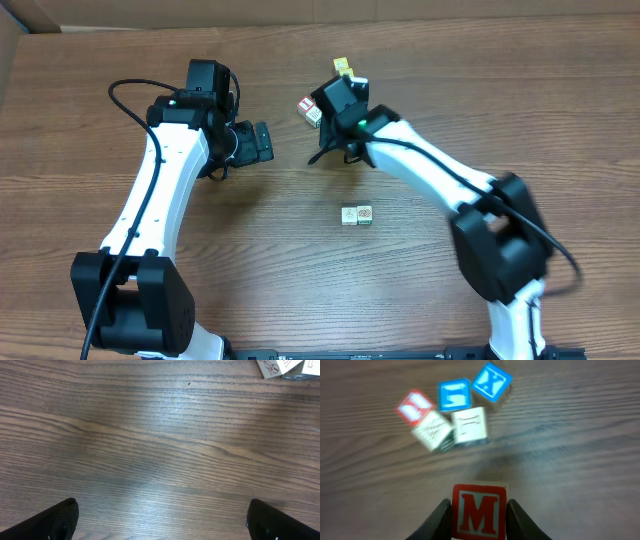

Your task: Flip 4 blocks

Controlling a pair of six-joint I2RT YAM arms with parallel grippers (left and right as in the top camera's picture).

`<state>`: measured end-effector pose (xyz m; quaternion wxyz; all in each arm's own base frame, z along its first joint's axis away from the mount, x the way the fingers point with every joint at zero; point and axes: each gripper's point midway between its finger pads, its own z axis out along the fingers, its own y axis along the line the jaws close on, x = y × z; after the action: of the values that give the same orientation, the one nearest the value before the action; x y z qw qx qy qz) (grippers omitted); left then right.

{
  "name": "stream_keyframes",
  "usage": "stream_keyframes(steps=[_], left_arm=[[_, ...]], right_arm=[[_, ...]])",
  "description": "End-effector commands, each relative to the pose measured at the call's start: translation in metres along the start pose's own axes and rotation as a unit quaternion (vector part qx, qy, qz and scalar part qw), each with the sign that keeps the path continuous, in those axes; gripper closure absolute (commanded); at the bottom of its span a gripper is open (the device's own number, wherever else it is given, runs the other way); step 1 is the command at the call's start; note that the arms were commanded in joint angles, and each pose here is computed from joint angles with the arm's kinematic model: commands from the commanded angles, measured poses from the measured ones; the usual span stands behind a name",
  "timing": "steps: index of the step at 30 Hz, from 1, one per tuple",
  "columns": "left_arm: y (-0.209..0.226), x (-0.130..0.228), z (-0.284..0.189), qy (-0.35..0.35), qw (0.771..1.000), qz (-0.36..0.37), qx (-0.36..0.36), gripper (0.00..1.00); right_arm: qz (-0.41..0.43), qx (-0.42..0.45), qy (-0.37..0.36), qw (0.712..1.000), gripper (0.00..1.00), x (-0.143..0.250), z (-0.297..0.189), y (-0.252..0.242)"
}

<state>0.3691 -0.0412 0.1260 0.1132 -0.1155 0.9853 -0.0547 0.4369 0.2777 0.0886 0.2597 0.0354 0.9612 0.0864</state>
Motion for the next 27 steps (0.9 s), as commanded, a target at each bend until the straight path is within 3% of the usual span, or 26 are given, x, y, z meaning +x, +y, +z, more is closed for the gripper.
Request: stream_keyframes(steps=[1,8,13,21,27], left_arm=[[0.002,-0.007,-0.001,-0.008,1.000,-0.010,-0.005,0.00],[0.002,-0.007,-0.001,-0.008,1.000,-0.010,-0.005,0.00],[0.002,-0.007,-0.001,-0.008,1.000,-0.010,-0.005,0.00],[0.002,-0.007,-0.001,-0.008,1.000,-0.010,-0.005,0.00],[0.002,-0.007,-0.001,-0.008,1.000,-0.010,-0.005,0.00]], right_arm=[[-0.014,-0.070,-0.010,0.997,0.71,-0.013,-0.076,0.023],[0.004,-0.085,0.142,0.986,0.73,0.055,-0.096,0.015],[-0.005,-0.071,0.182,0.981,0.73,0.098,-0.082,0.015],[-0.048,-0.061,0.120,0.990,0.73,0.137,-0.051,0.034],[-0.078,-0.013,0.069,0.994,0.73,0.141,-0.048,0.028]])
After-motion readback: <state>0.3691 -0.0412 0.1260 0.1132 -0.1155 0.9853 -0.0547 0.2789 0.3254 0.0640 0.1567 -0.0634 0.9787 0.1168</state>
